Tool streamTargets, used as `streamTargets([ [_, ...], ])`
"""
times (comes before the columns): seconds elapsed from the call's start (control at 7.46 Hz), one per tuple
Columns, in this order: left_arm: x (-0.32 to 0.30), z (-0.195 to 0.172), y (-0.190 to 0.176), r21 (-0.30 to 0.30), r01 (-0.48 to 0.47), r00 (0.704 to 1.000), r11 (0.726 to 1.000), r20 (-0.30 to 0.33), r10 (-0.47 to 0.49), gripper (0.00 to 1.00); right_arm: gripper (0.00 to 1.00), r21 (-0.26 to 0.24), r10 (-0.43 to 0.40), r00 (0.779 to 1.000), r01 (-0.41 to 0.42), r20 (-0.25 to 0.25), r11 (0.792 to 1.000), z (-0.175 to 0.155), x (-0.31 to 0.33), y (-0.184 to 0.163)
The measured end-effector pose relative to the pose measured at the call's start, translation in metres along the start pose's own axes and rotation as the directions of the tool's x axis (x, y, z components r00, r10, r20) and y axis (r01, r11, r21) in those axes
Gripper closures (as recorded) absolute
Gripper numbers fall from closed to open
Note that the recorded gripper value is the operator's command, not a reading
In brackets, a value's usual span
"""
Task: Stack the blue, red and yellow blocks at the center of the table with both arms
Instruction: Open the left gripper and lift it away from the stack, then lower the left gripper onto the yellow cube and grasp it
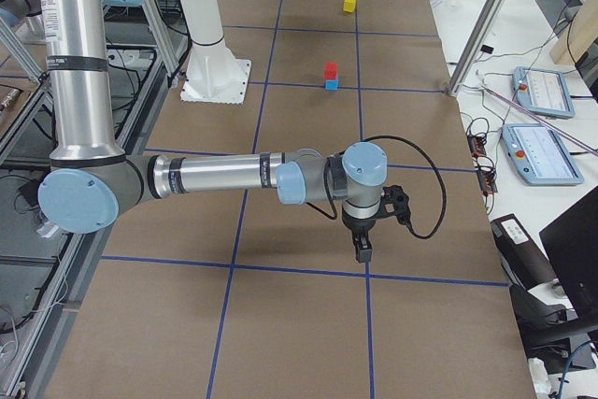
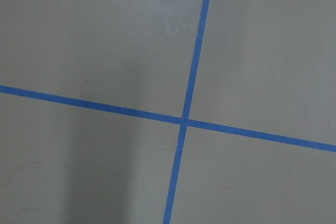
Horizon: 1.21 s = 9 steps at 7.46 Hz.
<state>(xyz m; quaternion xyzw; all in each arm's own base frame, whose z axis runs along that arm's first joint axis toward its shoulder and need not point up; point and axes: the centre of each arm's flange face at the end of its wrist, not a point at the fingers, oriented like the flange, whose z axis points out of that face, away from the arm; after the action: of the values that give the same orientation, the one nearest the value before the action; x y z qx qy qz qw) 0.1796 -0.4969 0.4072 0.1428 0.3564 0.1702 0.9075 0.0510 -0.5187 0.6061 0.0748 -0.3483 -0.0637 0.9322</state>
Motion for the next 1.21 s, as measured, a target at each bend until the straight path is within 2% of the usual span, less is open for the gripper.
streamTargets([
  [0.27, -0.056, 0.031, 0.056, 0.025, 0.001, 1.0, 1.0, -0.024, 0.0, 0.0, 0.0, 0.001, -0.002, 1.0, 0.002, 0.0, 1.0, 0.0, -0.001, 0.0],
  [0.67, -0.104, 0.095, 0.084, 0.108, 0.119, 0.991, 0.987, -0.072, -0.112, 0.0, 0.0, 0.008, -0.007, 1.0, 0.007, 0.001, 1.0, -0.001, -0.002, -0.001],
  [0.94, -0.118, 0.119, 0.089, 0.114, 0.145, 0.988, 0.983, -0.078, -0.136, 0.0, 0.0, 0.025, -0.017, 1.0, 0.017, -0.001, 1.0, -0.002, -0.002, -0.002],
  [1.21, -0.115, 0.133, 0.055, 0.125, 0.153, 0.986, 0.98, -0.084, -0.143, 0.0, 0.0, 0.028, -0.02, 1.0, 0.02, -0.001, 0.999, -0.002, -0.002, -0.002],
])
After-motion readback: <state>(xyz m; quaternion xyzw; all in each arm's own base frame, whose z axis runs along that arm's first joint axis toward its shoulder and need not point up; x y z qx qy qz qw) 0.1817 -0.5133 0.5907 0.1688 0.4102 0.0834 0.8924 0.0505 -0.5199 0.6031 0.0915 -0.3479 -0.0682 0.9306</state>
